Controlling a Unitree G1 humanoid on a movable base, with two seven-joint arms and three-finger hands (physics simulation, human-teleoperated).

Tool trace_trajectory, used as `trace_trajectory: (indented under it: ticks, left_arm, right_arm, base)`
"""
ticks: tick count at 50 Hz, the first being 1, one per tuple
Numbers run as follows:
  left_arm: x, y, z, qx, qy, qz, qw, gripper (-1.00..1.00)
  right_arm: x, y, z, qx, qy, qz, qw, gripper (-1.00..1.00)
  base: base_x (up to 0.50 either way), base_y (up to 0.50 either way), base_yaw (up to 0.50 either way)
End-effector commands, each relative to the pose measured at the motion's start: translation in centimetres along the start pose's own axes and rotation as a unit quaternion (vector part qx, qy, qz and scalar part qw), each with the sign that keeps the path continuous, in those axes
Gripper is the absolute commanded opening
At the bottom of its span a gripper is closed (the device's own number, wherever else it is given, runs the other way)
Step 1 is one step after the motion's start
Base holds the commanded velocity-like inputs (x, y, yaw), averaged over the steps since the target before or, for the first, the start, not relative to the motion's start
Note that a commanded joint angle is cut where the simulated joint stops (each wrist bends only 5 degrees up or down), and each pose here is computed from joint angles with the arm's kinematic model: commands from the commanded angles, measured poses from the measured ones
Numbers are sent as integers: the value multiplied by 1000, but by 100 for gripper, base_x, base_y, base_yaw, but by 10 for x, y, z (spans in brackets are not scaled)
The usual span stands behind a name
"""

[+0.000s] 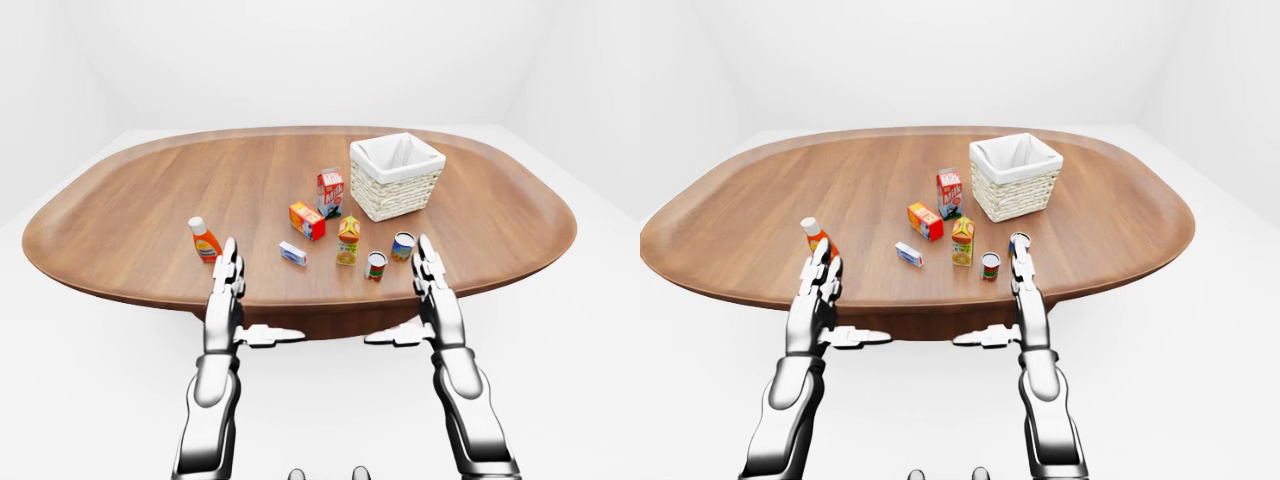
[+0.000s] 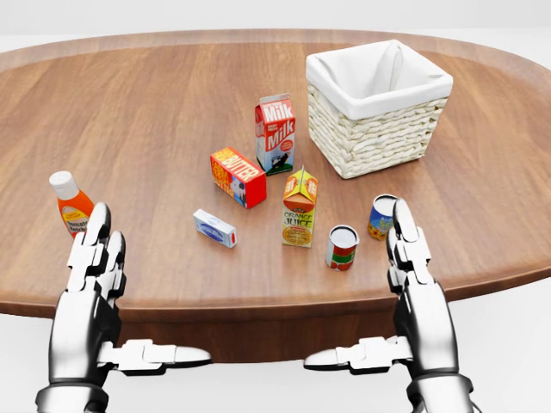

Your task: Pick up the alphabet soup and the tomato sauce, and put them in the basket.

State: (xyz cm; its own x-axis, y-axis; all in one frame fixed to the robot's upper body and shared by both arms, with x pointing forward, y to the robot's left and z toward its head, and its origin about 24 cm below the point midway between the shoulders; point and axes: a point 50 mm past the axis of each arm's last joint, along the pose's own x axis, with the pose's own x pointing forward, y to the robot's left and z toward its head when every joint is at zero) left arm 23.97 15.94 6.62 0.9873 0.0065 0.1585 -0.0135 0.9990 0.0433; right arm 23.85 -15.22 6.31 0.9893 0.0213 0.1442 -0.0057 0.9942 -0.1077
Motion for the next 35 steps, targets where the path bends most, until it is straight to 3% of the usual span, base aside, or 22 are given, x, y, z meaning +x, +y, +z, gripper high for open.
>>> trace_trajectory:
  ticks: [1, 35]
  left_arm:
    - [-7, 1, 15, 15, -29, 1, 999, 100]
    - [-13, -3, 27, 26, -51, -16, 998, 100]
  right_arm:
    - [-8, 1, 16, -26, -30, -2, 999, 100]
    - [-16, 2, 29, -49, -55, -5, 997, 100]
  base:
    - [0, 0, 0]
    - [0, 0, 0]
